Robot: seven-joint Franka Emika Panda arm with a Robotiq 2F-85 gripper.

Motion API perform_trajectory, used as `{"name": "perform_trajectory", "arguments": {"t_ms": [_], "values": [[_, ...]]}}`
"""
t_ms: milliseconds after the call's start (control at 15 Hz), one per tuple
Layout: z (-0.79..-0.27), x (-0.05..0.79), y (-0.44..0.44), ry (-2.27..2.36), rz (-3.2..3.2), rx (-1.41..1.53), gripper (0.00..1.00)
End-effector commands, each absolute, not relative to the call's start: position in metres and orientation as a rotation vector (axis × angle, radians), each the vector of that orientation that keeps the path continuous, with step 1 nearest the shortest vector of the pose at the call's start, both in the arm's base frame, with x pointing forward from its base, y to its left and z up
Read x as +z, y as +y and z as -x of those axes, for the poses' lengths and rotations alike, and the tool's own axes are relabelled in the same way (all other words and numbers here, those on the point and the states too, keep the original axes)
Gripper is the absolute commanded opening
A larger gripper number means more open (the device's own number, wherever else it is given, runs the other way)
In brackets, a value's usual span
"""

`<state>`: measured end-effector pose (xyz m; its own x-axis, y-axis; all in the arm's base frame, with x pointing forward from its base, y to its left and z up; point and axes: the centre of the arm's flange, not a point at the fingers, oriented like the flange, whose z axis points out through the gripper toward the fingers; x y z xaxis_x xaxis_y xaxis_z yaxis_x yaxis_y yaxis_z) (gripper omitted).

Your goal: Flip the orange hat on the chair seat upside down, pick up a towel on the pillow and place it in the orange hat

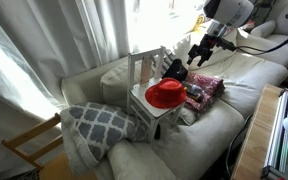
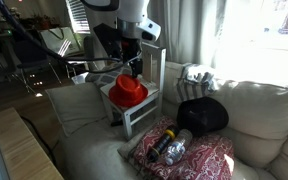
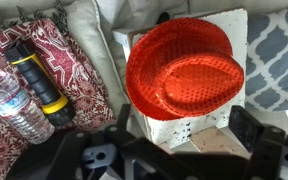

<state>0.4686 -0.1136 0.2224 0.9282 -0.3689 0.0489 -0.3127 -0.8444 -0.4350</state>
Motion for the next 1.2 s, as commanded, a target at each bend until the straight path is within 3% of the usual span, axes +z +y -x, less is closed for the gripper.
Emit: {"name": "perform_trajectory", "arguments": {"t_ms": [0, 1133], "values": [[-0.47, 0.221, -0.113, 0.493, 2.656, -0.18, 1.0], [-0.497, 0.068, -0.148, 0.424, 2.479, -0.016, 1.0]]}}
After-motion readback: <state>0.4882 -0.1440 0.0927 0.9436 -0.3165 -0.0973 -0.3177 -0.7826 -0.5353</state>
